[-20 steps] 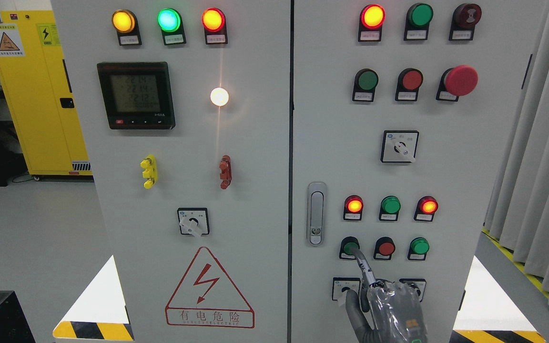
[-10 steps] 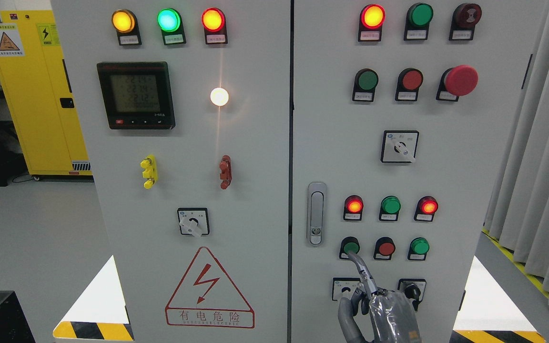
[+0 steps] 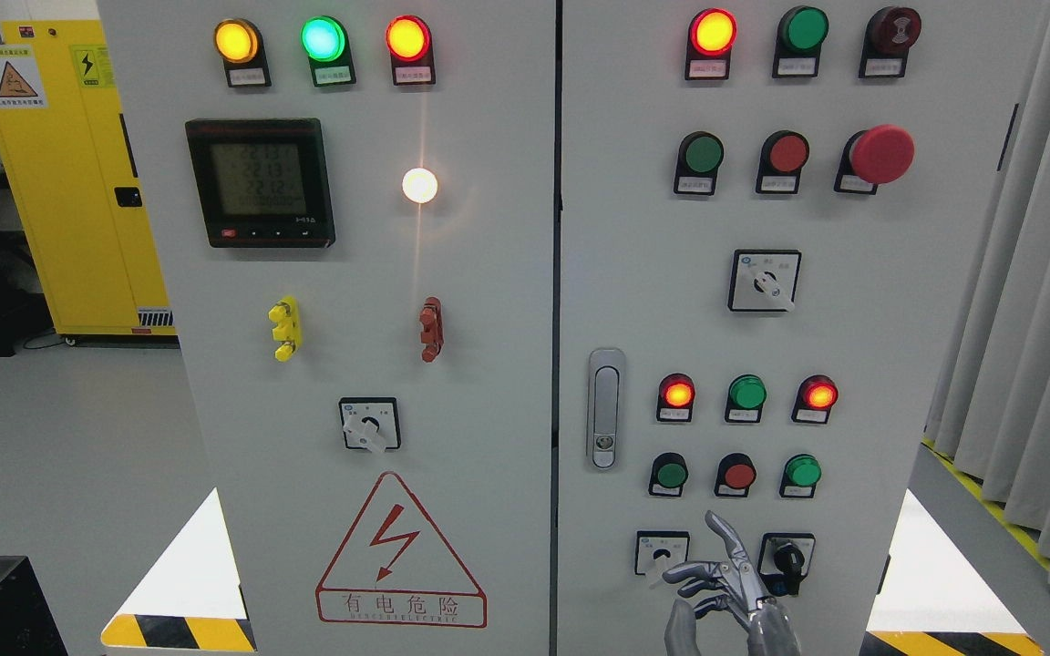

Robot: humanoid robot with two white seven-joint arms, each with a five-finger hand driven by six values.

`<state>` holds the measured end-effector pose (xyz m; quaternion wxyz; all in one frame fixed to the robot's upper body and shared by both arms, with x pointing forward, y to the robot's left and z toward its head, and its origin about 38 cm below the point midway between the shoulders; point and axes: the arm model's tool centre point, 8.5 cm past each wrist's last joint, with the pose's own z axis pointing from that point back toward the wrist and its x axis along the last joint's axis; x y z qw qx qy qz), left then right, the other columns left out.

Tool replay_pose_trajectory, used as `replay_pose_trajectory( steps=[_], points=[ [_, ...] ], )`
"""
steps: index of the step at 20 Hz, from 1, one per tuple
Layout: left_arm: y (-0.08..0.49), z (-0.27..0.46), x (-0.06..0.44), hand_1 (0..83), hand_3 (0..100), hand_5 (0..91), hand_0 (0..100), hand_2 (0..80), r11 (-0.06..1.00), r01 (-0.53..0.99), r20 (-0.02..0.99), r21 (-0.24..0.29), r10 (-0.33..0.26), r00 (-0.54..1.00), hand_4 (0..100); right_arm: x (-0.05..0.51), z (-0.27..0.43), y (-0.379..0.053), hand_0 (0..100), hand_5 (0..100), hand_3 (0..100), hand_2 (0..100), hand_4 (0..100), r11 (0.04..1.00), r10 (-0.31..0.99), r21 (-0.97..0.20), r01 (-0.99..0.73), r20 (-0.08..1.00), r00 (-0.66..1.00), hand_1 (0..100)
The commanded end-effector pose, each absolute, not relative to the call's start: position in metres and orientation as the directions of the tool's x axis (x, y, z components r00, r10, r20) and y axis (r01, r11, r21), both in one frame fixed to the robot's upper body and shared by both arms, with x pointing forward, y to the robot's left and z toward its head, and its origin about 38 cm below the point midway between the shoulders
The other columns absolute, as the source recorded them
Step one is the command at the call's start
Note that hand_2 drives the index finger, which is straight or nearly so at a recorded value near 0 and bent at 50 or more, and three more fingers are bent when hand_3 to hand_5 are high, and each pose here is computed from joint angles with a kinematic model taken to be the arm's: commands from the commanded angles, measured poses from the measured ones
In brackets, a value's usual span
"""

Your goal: Press green start button

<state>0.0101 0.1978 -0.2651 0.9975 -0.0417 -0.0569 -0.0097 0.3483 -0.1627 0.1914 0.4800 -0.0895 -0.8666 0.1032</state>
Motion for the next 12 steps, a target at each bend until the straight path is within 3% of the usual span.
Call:
replay_pose_trajectory(
  steps=[1,12],
  points=[
    [0.1976,-0.2651,0.0099,55.6,0,0.0,12,0.0,0.996,0.024,0.113,-0.083,-0.014,0.993,0,0.3414,0.2083,-0.1573,80,0,0,0,0,0.987,0.133,-0.163,-0.003,0.814,-0.565,80],
    [0.1977,-0.2651,0.0099,55.6,0,0.0,12,0.0,0.996,0.024,0.113,-0.081,-0.014,0.993,0,0.3402,0.2082,-0.1499,77,0,0,0,0,0.984,0.124,-0.173,-0.032,0.813,-0.568,79]
  ],
)
